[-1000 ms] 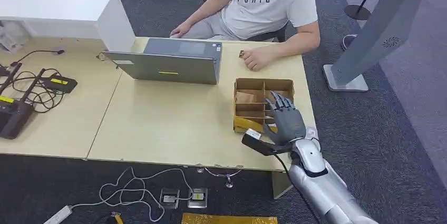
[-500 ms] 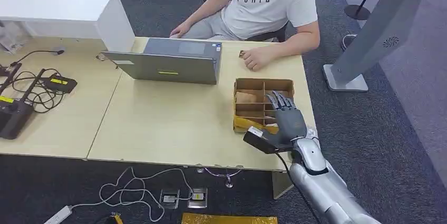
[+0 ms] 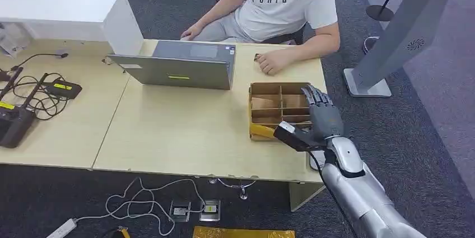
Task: Pass the card to the sensor for recognition and then transmit it.
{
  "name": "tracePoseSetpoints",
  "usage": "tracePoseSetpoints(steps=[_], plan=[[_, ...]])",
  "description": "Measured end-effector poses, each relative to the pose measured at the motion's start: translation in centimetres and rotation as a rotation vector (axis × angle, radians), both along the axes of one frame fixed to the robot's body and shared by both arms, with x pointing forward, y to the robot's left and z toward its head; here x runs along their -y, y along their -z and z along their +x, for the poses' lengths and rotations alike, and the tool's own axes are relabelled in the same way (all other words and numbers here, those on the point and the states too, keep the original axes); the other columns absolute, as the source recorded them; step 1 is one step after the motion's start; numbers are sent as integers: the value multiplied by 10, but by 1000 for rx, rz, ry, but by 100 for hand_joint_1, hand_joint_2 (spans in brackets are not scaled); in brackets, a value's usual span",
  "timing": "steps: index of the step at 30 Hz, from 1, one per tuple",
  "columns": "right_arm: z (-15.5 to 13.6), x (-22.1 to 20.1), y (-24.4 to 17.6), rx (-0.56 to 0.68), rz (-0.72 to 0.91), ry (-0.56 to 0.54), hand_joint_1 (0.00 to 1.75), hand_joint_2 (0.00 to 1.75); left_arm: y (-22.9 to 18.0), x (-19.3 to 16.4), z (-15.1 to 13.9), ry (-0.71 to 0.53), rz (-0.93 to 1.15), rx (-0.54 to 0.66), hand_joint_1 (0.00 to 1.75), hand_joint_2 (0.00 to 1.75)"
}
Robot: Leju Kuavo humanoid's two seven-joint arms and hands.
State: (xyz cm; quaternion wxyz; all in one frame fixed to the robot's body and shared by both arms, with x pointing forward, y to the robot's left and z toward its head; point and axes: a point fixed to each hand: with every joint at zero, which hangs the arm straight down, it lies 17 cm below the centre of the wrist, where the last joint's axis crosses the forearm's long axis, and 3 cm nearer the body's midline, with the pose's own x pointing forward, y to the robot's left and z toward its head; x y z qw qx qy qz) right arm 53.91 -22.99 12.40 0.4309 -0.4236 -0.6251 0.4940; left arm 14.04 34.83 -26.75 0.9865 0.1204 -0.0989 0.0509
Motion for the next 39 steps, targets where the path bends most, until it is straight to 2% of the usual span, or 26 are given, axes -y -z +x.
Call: tracePoseSetpoints(steps=[11, 39], plan=[[10, 33, -26, 32, -38, 11, 0, 175, 1, -3, -6, -12, 4, -8, 0, 0], [3, 28, -24, -20, -12, -27, 0, 175, 1, -10, -11, -31, 21, -18, 0, 0]])
